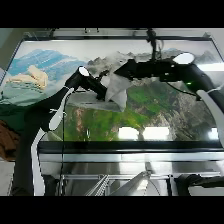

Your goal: Fold the shirts.

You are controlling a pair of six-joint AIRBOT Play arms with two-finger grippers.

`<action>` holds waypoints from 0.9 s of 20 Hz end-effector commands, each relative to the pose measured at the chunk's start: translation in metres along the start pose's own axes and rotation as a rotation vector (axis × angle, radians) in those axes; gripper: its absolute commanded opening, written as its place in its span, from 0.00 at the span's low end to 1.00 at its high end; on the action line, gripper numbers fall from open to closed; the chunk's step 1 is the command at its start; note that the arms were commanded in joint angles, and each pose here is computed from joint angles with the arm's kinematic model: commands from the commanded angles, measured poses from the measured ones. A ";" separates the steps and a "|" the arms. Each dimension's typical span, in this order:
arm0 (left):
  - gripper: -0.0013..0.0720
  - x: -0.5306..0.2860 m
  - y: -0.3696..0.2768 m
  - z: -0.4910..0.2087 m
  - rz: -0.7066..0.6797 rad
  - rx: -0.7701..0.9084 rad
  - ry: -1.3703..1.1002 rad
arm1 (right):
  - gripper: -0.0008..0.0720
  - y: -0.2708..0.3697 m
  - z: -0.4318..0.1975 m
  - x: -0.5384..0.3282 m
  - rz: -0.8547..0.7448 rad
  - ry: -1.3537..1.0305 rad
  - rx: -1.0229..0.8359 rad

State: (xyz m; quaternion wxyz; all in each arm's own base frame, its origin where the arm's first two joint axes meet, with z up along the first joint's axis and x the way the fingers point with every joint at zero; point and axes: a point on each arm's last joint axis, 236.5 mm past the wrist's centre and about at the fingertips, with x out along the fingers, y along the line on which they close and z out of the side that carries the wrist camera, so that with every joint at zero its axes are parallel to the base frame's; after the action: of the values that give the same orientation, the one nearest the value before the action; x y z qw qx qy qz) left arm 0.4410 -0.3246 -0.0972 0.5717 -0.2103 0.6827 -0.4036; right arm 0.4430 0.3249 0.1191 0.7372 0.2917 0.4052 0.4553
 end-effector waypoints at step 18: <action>0.02 -0.361 0.015 -0.047 0.082 -0.039 -0.500 | 0.36 0.014 -0.052 0.183 0.127 0.209 -0.047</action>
State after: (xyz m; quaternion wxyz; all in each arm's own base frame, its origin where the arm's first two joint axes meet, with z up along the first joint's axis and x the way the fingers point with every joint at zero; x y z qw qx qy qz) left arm 0.4911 -0.0411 0.1049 0.7241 -0.2855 0.5453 -0.3112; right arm 0.4507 0.5074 0.0440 0.6960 0.2648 0.4273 0.5126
